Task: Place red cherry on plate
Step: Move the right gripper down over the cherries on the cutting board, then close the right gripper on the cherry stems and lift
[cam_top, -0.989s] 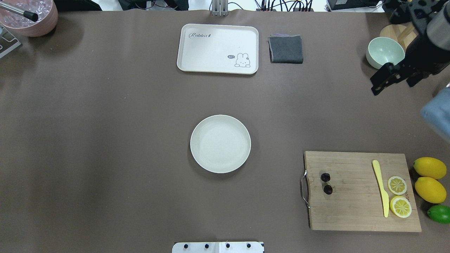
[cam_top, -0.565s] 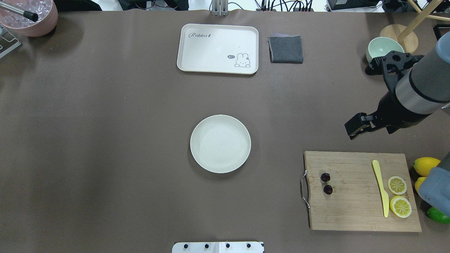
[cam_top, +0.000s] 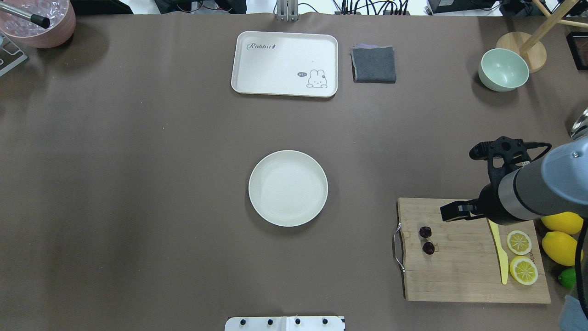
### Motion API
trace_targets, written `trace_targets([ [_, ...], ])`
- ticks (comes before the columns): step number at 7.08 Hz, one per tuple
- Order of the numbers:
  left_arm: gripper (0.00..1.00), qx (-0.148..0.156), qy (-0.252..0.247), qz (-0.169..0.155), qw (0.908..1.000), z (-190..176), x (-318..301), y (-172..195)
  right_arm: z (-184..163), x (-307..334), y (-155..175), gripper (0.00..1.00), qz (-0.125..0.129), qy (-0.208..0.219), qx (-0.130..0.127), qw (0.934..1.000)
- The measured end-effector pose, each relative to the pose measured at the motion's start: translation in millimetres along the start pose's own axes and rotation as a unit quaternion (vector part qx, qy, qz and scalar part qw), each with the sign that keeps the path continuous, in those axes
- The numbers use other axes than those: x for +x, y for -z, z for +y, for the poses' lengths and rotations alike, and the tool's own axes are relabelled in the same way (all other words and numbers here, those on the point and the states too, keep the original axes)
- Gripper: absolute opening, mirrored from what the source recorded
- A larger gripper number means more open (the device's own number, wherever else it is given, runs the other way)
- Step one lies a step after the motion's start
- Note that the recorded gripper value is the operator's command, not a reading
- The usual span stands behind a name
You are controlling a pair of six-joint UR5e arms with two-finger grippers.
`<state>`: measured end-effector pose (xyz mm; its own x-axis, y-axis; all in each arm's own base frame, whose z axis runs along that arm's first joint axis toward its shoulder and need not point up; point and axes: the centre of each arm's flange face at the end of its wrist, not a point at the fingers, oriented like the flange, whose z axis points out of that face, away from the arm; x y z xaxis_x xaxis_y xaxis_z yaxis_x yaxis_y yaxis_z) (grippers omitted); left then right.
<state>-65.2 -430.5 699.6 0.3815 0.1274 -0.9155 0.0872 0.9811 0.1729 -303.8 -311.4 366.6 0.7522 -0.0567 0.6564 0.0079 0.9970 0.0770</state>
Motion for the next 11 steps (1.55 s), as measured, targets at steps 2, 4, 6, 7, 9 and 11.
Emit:
trace_targets([
  [2, 0.98, 0.003, -0.005, -0.001, 1.0000, -2.2, 4.7, 3.0, 6.3, -16.1, -30.8, 0.98, 0.013, -0.008, 0.007, 0.9999],
  [4, 0.98, 0.007, -0.005, -0.001, 1.0000, -2.9, 5.5, 6.4, 4.0, -36.6, -51.9, 0.98, 0.018, -0.014, 0.011, 0.9997],
  [6, 0.98, 0.009, -0.005, -0.002, 0.9999, -3.0, 5.4, 7.8, 14.7, -50.1, -62.5, 0.97, 0.021, -0.017, 0.015, 0.9995],
  [7, 0.98, 0.009, -0.005, -0.002, 0.9999, -3.0, 5.4, 8.1, 21.6, -55.1, -70.3, 0.97, 0.018, -0.017, 0.020, 0.9995],
  [9, 0.98, 0.010, -0.005, -0.003, 0.9999, -2.9, 4.9, 9.2, 31.3, -52.9, -94.7, 0.92, 0.001, -0.015, 0.033, 0.9993],
  [11, 0.98, 0.013, -0.008, -0.003, 0.9999, -4.0, 8.3, 11.8, 37.4, -46.7, -105.3, 0.79, -0.003, -0.018, 0.039, 0.9991],
])
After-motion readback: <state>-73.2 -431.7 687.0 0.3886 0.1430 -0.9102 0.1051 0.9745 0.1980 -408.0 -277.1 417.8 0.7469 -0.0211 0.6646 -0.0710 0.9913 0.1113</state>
